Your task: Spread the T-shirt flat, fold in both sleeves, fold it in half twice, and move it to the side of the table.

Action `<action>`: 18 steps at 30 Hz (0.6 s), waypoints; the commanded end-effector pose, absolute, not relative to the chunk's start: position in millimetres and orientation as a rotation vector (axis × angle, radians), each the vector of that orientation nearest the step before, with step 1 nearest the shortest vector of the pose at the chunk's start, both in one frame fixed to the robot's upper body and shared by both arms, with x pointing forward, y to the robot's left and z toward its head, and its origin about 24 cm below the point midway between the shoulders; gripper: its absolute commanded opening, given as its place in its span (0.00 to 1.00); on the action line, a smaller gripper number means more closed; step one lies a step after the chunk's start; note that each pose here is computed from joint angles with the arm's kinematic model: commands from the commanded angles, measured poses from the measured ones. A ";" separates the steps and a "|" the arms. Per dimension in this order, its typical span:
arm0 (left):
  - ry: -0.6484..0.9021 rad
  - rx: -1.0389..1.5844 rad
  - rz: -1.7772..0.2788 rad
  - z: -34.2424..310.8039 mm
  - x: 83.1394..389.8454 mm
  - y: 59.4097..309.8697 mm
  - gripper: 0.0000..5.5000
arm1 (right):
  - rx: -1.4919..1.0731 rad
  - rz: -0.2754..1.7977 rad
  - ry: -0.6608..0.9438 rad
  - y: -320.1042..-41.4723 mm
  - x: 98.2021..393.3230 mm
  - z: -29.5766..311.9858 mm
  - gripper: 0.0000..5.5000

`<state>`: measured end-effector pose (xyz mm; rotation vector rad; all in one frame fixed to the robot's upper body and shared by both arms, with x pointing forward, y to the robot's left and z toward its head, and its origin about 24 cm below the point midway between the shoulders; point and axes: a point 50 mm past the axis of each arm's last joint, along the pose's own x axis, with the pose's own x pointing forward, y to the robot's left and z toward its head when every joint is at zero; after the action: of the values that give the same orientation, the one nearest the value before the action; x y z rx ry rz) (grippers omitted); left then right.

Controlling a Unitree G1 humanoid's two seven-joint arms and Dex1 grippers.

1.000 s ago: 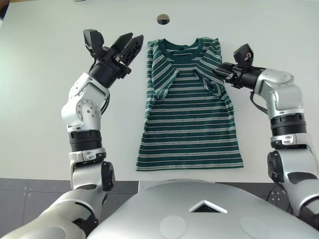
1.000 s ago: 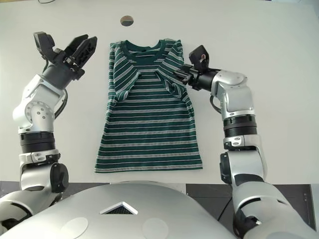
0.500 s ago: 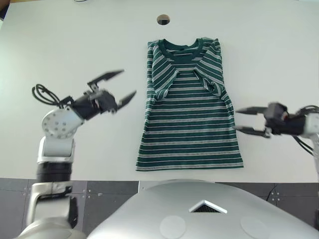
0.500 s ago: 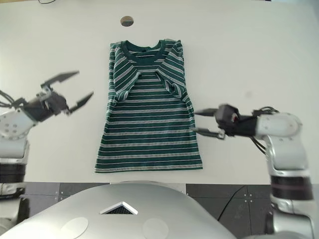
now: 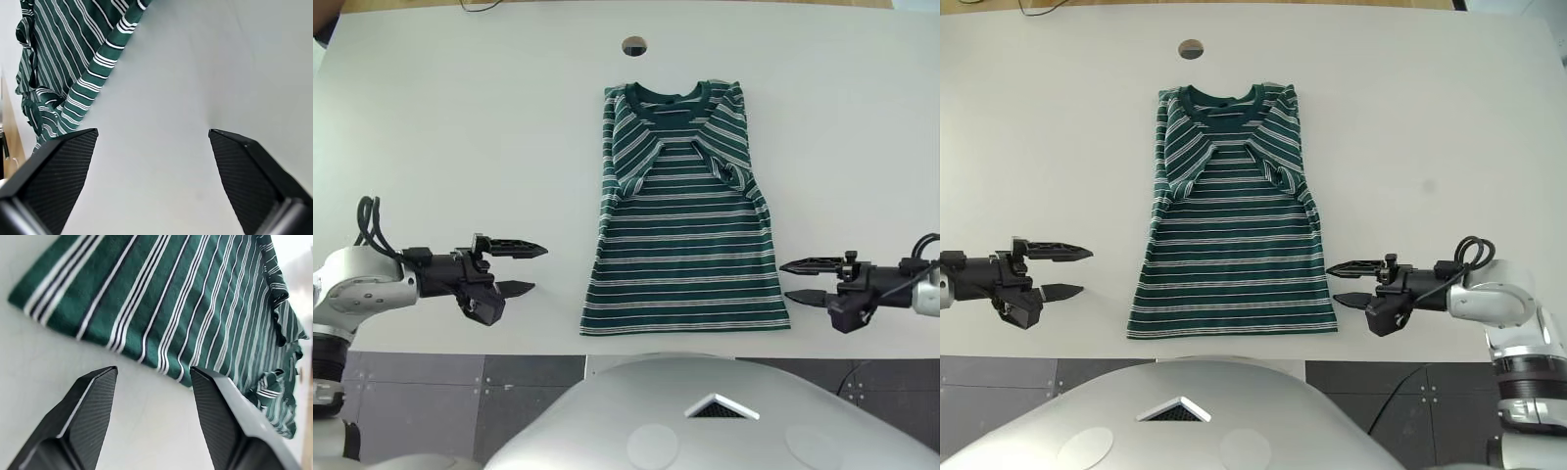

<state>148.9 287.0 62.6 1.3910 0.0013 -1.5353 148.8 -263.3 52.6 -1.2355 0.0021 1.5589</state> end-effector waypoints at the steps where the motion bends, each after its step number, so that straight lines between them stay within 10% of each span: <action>1: 0.159 1.323 -1.676 30.9 122.2 286.5 0.77 | -1.253 1.687 0.191 -282.3 131.0 36.8 0.50; 18: 0.188 1.104 -1.772 3.6 91.3 253.4 0.77 | -1.040 1.808 0.307 -266.3 105.0 42.0 0.50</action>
<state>132.8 250.6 45.7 1.1627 -0.1095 -1.5376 117.0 -263.7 55.2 -1.0715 0.1900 1.7530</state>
